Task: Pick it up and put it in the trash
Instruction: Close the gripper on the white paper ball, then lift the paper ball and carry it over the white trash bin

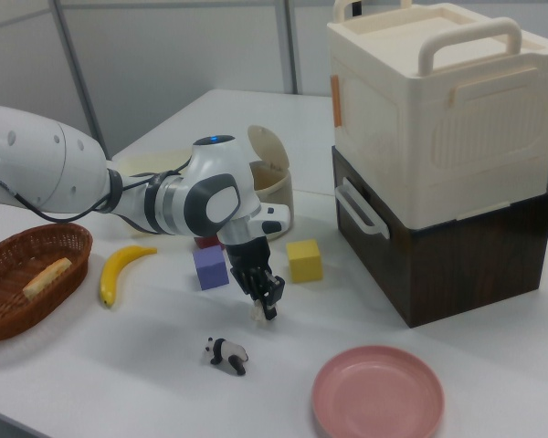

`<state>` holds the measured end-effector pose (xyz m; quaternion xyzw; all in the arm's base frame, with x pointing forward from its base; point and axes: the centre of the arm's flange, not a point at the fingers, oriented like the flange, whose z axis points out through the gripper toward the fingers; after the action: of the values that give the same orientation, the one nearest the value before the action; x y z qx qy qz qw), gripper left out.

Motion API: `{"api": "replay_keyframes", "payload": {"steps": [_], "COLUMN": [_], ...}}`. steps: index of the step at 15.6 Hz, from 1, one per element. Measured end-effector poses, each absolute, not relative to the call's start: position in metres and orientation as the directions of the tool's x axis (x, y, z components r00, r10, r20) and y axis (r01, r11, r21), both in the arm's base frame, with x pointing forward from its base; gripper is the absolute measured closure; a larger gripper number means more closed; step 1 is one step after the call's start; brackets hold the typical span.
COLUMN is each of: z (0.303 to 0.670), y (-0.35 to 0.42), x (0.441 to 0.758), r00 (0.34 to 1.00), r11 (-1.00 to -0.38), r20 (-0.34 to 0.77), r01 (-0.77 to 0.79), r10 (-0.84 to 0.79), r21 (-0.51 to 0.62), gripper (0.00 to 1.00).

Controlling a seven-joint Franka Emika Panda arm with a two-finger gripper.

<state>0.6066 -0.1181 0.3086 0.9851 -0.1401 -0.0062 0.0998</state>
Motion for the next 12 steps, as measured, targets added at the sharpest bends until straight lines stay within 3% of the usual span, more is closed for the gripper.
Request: {"api": "replay_keyframes", "payload": {"steps": [6, 12], "z": [0.34, 0.442], "y": [-0.119, -0.112], "x": [0.626, 0.668], "r00": [0.956, 0.923], "r11": [-0.938, -0.939], "r20": [0.087, 0.288], "r01": [-0.29, -0.307], "r10": [-0.279, -0.254], "r21": [0.189, 0.156], "gripper": [0.8, 0.8]}}
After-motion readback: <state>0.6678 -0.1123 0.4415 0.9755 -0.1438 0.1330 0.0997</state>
